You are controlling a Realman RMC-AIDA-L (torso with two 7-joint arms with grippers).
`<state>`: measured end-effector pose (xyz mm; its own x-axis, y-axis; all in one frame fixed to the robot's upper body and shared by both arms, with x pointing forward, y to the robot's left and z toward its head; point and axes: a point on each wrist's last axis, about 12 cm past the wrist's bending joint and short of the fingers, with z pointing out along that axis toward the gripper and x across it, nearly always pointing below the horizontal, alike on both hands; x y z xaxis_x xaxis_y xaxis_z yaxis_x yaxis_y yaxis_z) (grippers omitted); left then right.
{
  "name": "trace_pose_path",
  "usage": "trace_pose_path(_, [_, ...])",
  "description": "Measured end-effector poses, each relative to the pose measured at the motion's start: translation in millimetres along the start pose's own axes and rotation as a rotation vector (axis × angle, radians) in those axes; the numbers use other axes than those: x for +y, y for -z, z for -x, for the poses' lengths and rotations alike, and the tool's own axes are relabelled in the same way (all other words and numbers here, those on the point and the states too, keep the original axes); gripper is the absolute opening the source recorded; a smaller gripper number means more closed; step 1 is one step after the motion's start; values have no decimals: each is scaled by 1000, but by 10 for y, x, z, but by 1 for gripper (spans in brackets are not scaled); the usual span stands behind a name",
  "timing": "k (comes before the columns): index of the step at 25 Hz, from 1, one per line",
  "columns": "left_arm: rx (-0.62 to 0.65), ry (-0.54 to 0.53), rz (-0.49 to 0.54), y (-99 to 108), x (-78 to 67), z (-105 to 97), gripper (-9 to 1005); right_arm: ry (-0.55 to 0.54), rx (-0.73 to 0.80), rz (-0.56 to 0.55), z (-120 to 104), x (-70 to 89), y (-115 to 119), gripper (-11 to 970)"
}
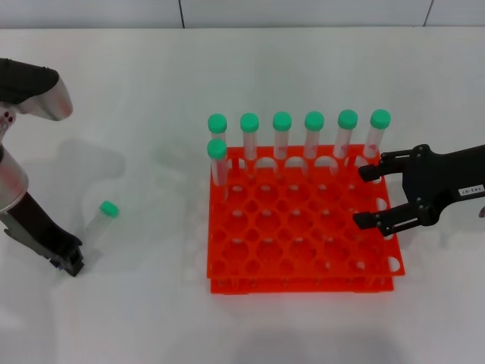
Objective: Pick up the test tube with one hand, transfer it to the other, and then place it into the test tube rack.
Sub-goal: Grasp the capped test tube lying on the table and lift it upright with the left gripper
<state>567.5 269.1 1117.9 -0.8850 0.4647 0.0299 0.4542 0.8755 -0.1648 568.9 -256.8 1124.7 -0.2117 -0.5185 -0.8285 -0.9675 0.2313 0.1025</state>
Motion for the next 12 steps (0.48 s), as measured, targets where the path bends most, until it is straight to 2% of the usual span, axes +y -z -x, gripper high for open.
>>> trace_pose_path(1, [-22, -4, 17, 60, 2, 20, 185, -1, 0, -1, -2, 0, 2, 769])
trace_pose_path(5, [-81, -13, 29, 228, -18, 29, 187, -6, 1, -2, -14, -1, 22, 767])
trace_pose_path(10, [-254, -47, 5, 598, -75, -29, 189, -7, 2, -2, -18, 0, 28, 764])
trace_pose_path(12, [-313, -74, -16, 678, -104, -44, 190, -8, 2, -4, -24, 1, 28, 763])
